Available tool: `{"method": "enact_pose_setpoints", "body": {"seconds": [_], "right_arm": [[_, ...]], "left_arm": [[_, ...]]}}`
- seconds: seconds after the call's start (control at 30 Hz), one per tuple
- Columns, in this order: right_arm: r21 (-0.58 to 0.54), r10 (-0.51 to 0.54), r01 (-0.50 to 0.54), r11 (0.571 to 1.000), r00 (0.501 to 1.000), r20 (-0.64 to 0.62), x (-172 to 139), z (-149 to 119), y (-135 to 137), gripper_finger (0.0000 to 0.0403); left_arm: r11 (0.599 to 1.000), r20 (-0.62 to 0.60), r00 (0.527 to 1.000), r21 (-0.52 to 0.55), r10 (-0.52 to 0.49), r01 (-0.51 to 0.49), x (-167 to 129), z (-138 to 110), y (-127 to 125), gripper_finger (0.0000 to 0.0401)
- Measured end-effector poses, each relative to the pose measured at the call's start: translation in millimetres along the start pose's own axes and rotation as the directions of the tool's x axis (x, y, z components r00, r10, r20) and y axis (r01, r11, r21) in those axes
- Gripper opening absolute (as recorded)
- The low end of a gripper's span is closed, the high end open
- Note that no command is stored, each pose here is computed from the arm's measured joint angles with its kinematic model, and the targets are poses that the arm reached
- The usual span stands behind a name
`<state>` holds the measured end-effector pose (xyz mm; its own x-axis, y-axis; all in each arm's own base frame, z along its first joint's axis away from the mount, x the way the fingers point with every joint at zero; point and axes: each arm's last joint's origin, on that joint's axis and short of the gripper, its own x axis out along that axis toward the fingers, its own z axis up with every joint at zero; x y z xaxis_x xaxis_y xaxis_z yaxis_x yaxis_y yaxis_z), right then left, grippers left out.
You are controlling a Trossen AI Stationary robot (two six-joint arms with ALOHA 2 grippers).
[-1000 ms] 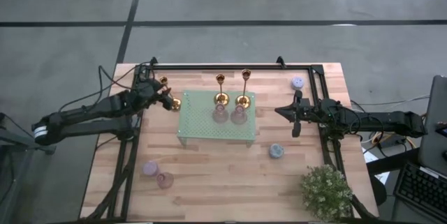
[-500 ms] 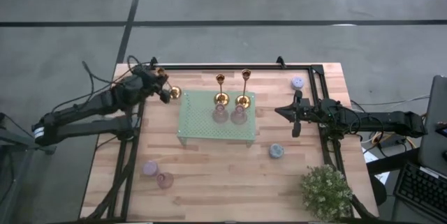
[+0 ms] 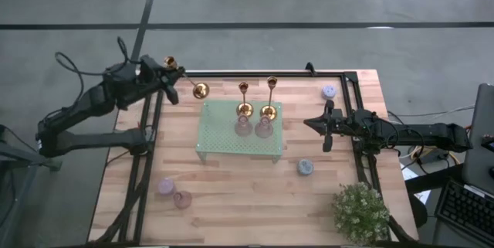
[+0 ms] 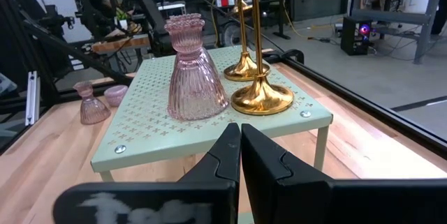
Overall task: Pick & Place candle stick holders
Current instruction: Put the gold candle holder on the shelf aligned with the other gold candle holders
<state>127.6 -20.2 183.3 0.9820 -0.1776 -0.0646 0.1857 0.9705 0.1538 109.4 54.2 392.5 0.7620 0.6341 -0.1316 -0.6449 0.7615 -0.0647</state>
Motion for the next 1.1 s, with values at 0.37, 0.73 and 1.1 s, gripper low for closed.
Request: {"method": "enact_pose_setpoints", "body": {"seconds": [0.37, 0.73, 1.1], "right_arm": [[0.0, 0.0, 0.0, 1.0, 1.0, 0.0, 0.0, 0.0, 0.0, 0.0008], [0.0, 0.0, 0.0, 1.0, 1.0, 0.0, 0.0, 0.0, 0.0, 0.0008], [0.0, 0.0, 0.0, 1.0, 1.0, 0.001, 0.0, 0.1, 0.0, 0.0008]], "left_arm": [[0.99, -0.117, 0.983, -0.008, -0.138, 0.138, 38.3, 4.7, -17.5, 0.0021], [0.977, -0.21, 0.956, 0.016, -0.206, 0.214, 66.4, -1.7, -36.7, 0.0022], [0.963, -0.252, 0.939, 0.071, -0.235, 0.261, 76.4, -7.0, -53.1, 0.0023]]}}
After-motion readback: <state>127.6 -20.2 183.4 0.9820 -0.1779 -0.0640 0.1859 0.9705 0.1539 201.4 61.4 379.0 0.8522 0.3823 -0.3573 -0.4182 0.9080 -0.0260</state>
